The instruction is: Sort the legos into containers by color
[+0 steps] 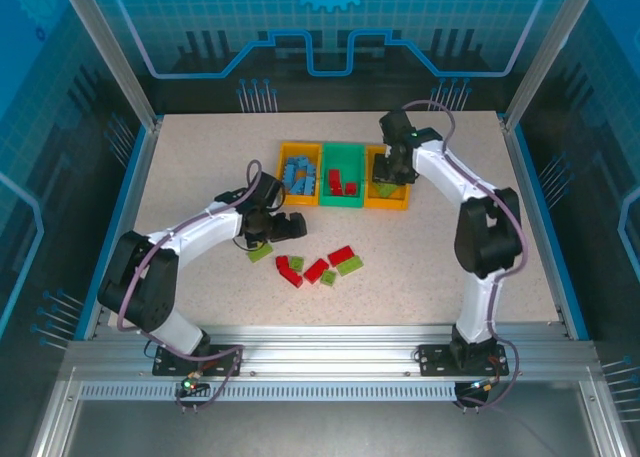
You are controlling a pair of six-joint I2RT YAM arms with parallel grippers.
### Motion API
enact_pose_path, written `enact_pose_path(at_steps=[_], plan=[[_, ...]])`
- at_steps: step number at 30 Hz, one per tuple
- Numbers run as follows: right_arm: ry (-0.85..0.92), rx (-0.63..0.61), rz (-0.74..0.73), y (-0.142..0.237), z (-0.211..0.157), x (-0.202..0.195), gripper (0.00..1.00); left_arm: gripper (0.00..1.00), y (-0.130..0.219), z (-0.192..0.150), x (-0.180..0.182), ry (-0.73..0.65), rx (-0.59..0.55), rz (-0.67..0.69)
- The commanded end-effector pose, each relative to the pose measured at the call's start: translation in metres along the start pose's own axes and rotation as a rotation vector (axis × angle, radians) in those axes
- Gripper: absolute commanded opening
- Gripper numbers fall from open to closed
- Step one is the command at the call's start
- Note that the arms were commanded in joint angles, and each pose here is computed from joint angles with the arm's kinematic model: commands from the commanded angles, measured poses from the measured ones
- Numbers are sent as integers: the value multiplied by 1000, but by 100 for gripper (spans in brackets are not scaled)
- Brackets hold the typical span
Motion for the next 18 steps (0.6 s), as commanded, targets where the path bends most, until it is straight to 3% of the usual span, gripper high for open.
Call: enact_pose_path(at_steps=[1,5,7,11,18], plan=[[32,54,-20,-13,4,-7,39,99,5,-10,9,38,-3,25],[46,39,6,-9,13,0,74,99,6,-9,12,58,-24,24],[66,19,11,2,11,5,86,99,7,-8,13,65,-32,31],[137,-13,43,29,-13,23,89,99,8,-8,17,74,-44,43],[343,52,142,35,-114,72,92,99,12,-12,31,109,-64,65]])
Point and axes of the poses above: each hand's point on the last joint's axis, 136 mm out from that joint toward the fingers, its own y axis back along the fingers, its own x axis along the line the jaws close on, z = x × y, the point moved 1 cm from there along y, back along the fingers, and after that the axes turned 6 degrees about y, right-handed, at the moved point
